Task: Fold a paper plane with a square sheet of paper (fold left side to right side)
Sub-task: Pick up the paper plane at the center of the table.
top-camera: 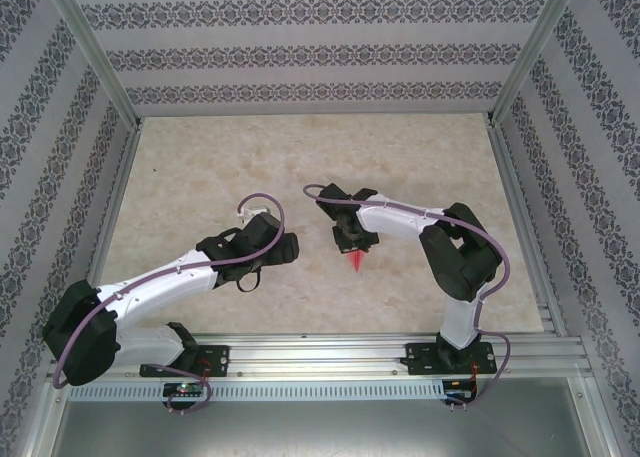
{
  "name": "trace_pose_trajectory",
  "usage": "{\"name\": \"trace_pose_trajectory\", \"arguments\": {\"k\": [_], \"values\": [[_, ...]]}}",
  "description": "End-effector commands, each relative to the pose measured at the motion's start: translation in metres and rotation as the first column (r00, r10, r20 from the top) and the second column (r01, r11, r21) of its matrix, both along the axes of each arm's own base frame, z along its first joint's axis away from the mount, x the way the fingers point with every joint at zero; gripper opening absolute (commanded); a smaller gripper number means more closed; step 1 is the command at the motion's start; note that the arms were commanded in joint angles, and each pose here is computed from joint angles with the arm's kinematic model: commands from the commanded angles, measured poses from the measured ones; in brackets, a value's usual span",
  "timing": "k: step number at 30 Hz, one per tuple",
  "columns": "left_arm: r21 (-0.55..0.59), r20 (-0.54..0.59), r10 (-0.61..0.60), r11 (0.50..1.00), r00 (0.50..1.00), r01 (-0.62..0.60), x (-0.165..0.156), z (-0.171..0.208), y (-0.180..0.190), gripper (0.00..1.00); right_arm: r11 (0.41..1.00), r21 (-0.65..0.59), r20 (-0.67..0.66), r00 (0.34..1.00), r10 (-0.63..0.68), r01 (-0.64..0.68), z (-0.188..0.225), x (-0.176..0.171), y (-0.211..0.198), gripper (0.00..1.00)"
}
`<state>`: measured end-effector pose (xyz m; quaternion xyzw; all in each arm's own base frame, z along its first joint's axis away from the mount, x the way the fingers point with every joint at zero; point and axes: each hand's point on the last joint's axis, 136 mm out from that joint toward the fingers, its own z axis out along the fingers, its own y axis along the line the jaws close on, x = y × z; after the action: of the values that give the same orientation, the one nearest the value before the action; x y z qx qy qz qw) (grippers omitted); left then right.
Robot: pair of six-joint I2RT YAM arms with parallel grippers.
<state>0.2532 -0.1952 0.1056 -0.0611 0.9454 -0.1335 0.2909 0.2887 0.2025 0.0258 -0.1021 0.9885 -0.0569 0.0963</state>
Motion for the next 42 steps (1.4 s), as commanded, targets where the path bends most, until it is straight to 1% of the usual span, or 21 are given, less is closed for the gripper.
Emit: {"name": "trace_pose_trajectory", "arguments": {"k": [1,6,11,13,24,36,40,42], "values": [[0.02,0.025,0.003,1.0,1.0,-0.003,0.007,0.011,0.002,0.97,0.998,0.059,0.021,1.0,-0.01,0.009,0.009,0.004,0.003,0.13],[0.023,0.025,0.003,1.0,1.0,-0.004,0.008,0.011,0.002,0.97,0.993,0.11,0.006,0.999,-0.033,0.032,0.009,0.004,0.001,0.13],[0.024,0.021,0.001,1.0,1.0,-0.001,0.008,0.011,0.001,0.97,0.991,0.125,-0.016,0.999,-0.049,0.05,0.001,0.004,0.0,0.2],[0.025,0.021,0.0,1.0,1.0,-0.001,0.008,0.011,0.0,0.97,0.992,0.118,-0.02,0.999,-0.051,0.053,-0.002,0.004,-0.001,0.21],[0.033,0.026,0.006,0.999,1.0,-0.007,0.008,0.013,0.003,0.97,0.996,0.06,-0.027,0.998,-0.056,0.058,-0.013,0.006,-0.013,0.21],[0.042,0.029,0.016,0.999,0.999,-0.017,0.007,0.016,0.007,0.97,0.996,0.052,-0.037,0.997,-0.067,0.069,-0.018,0.008,-0.021,0.19],[0.051,0.043,0.023,0.998,0.999,-0.025,0.007,0.022,0.011,0.97,0.995,0.068,-0.046,0.997,-0.065,0.068,-0.019,0.009,-0.02,0.14],[0.055,0.054,0.022,0.998,0.998,-0.025,0.007,0.027,0.013,0.98,0.994,0.086,-0.036,0.998,-0.06,0.063,-0.012,0.012,-0.018,0.1]]}}
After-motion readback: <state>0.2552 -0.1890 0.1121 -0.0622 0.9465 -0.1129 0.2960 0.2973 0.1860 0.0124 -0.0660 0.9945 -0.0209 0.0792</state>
